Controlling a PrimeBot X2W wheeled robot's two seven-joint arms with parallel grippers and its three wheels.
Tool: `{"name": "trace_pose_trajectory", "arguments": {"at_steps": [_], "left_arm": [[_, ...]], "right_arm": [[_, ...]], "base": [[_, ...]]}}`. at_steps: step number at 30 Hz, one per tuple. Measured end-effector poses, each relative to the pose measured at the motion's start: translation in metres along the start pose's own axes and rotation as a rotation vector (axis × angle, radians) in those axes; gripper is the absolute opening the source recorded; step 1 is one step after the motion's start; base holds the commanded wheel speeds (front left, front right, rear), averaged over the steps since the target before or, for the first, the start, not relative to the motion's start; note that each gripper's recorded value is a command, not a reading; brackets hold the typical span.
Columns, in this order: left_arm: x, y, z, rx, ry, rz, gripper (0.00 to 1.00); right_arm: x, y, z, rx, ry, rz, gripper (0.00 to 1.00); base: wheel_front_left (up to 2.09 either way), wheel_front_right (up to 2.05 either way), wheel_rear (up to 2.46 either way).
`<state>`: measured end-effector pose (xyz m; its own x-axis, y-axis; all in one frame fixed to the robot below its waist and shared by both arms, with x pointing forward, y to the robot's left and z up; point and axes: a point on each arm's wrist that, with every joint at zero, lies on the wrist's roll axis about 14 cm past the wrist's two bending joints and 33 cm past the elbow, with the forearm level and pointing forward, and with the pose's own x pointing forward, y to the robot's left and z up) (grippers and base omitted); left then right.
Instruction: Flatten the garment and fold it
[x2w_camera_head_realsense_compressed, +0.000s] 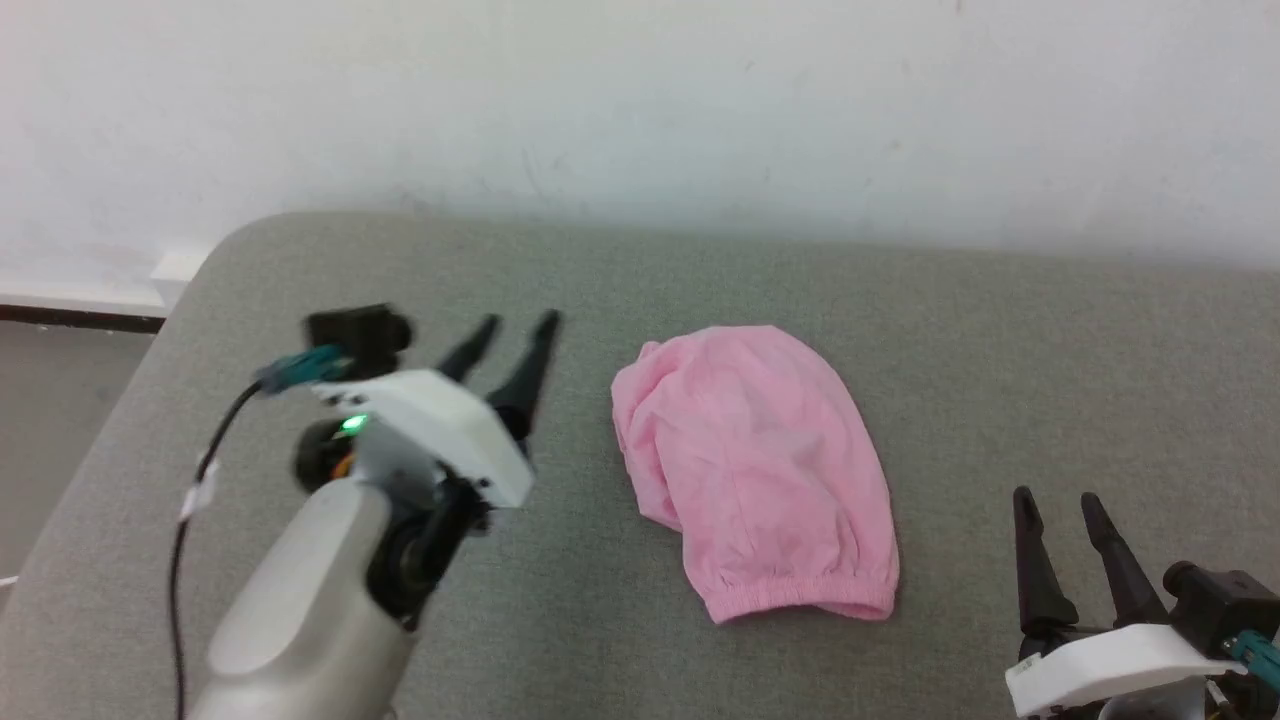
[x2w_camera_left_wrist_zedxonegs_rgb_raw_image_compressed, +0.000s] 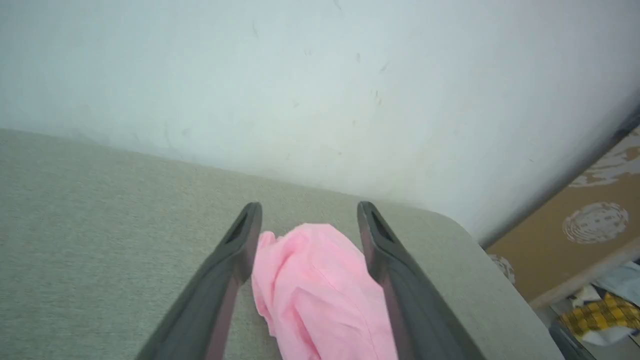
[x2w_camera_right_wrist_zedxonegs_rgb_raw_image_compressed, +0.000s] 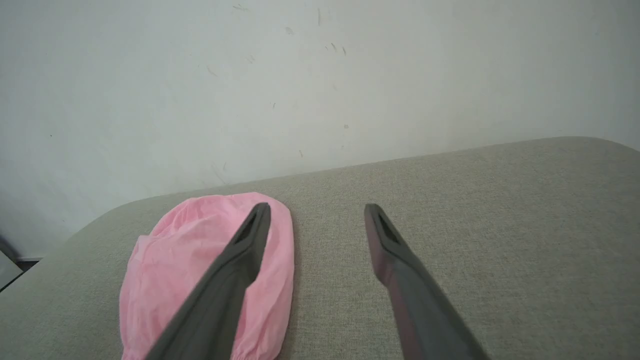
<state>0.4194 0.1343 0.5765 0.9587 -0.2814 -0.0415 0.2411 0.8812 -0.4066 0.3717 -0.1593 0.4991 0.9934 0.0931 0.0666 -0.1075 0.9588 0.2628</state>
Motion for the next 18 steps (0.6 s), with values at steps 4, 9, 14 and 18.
{"name": "trace_pose_trajectory", "arguments": {"at_steps": [4, 9, 14, 18], "left_arm": [[-0.029, 0.039, 0.028, 0.104, -0.201, 0.149, 1.0], [-0.057, 0.063, 0.015, 0.283, -0.267, 0.26, 1.0], [-0.069, 0.063, -0.013, 0.336, -0.226, 0.274, 1.0], [-0.079, 0.061, -0.03, 0.316, -0.203, 0.282, 1.0]], "right_arm": [[-0.001, 0.003, 0.006, -0.002, -0.017, 0.01, 1.0], [-0.006, 0.003, 0.008, -0.004, -0.023, 0.007, 1.0], [-0.013, -0.002, 0.004, -0.005, -0.012, -0.008, 1.0], [-0.017, -0.008, 0.0, -0.014, 0.004, -0.025, 1.0]], "base": [[0.0, 0.0, 0.0], [0.0, 0.0, 0.0], [0.0, 0.0, 0.0], [0.0, 0.0, 0.0]]}}
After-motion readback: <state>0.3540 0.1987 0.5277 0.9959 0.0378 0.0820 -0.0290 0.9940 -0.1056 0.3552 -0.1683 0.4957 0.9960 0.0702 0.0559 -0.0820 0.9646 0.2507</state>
